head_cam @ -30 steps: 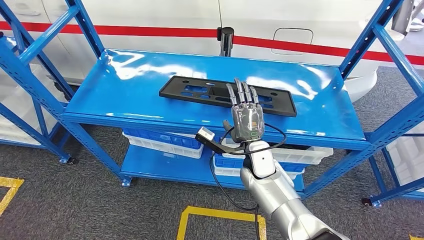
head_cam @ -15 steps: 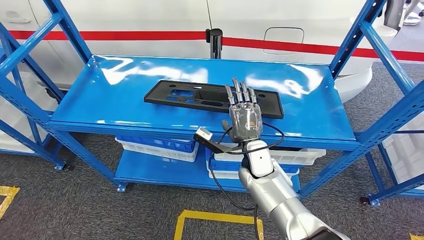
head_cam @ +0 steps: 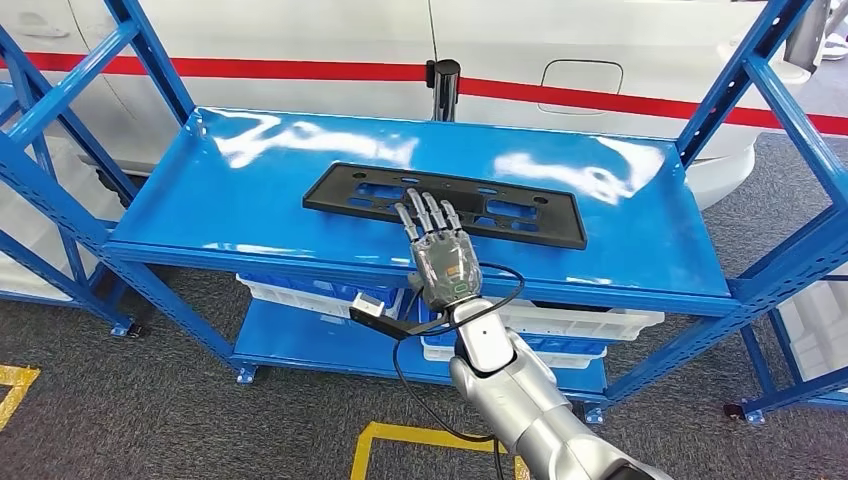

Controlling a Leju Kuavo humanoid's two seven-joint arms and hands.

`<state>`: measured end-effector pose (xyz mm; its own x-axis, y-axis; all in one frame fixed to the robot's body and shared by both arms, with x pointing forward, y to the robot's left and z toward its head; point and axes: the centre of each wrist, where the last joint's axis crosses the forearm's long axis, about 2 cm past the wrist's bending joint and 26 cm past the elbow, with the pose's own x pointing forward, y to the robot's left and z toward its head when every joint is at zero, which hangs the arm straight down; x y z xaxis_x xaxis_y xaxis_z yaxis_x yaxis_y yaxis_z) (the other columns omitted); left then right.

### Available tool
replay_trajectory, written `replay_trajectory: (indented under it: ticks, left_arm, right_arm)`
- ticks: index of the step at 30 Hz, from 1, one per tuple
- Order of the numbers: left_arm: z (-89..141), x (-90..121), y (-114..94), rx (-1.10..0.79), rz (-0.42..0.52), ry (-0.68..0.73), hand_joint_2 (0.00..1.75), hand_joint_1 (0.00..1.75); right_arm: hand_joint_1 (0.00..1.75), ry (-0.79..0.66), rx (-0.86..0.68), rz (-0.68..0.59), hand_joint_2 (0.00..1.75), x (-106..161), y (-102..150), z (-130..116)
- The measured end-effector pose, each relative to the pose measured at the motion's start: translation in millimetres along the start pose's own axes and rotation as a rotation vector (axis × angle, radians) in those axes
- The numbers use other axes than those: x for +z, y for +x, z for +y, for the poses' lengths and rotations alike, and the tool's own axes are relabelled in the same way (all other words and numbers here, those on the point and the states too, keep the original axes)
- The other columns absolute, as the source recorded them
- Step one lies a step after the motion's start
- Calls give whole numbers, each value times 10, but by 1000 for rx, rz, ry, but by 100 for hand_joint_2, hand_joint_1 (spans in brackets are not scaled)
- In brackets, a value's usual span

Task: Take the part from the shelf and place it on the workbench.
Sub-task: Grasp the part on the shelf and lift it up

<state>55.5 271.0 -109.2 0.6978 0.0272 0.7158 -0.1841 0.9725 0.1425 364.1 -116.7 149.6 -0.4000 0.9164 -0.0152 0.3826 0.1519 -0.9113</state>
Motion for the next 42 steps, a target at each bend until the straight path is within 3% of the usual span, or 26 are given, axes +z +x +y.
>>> replay_trajectory:
  ticks: [8,42]
  left_arm:
    - [7,-2,1,-1,0,1,0,0]
    - [15,-13,11,-3,-1,-6,0,0]
  right_arm:
    - [0,29,-13,-5,175,-22,133,15]
    - [0,47,-13,104,175,-250,-179,5]
